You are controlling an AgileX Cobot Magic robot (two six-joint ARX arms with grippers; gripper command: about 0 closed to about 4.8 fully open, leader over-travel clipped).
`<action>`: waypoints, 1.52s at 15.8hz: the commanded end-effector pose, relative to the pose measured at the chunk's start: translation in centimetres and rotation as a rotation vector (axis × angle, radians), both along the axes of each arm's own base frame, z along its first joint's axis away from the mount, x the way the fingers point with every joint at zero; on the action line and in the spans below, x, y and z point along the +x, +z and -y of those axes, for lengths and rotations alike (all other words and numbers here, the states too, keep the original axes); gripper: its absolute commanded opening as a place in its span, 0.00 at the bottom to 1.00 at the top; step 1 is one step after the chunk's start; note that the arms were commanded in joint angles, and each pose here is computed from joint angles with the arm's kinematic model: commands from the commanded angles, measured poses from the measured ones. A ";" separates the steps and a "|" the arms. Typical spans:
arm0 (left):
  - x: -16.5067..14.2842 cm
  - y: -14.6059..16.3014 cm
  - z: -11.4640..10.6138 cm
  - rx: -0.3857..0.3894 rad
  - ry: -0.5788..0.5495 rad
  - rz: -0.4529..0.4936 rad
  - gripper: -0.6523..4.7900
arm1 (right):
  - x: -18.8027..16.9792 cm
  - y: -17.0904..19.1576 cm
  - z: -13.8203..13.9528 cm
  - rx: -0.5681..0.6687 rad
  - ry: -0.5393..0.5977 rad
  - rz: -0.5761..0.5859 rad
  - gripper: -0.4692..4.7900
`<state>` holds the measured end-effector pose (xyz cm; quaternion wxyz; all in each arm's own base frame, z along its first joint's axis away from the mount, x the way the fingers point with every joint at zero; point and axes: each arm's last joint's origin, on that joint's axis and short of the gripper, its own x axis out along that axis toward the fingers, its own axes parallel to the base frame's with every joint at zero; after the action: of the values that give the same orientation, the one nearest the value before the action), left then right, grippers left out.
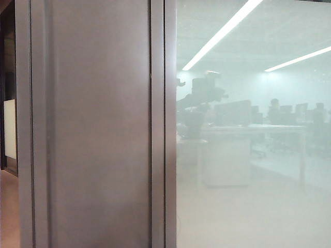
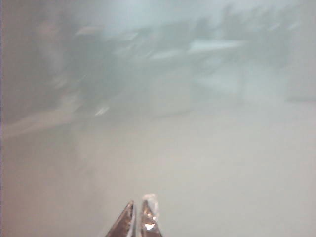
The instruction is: Raise the arm to find the leftmost switch on the wall and turn on the lights.
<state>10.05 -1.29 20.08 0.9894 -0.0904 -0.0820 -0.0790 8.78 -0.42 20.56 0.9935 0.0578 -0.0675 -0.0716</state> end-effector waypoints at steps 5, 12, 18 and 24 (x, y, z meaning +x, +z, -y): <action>0.2 -1.4 0.1 0.091 -0.005 0.038 0.11 | 0.5 -1.6 0.1 0.004 -0.043 -0.010 0.13; 0.2 -1.4 0.4 0.109 -0.093 0.046 0.11 | 0.9 -3.4 -0.3 -0.011 0.086 -0.063 0.13; 0.2 -1.9 0.4 0.116 -0.096 -0.012 0.11 | 1.0 -3.7 -0.5 -0.061 0.156 -0.102 0.13; 0.2 -1.9 0.5 0.147 -0.141 -0.002 0.11 | 0.9 -3.7 -0.5 -0.073 0.170 -0.096 0.13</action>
<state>10.29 -1.72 18.06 0.9871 -0.0322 -0.0650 -0.1426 9.76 0.08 16.67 0.9996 0.0269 -0.0082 0.0103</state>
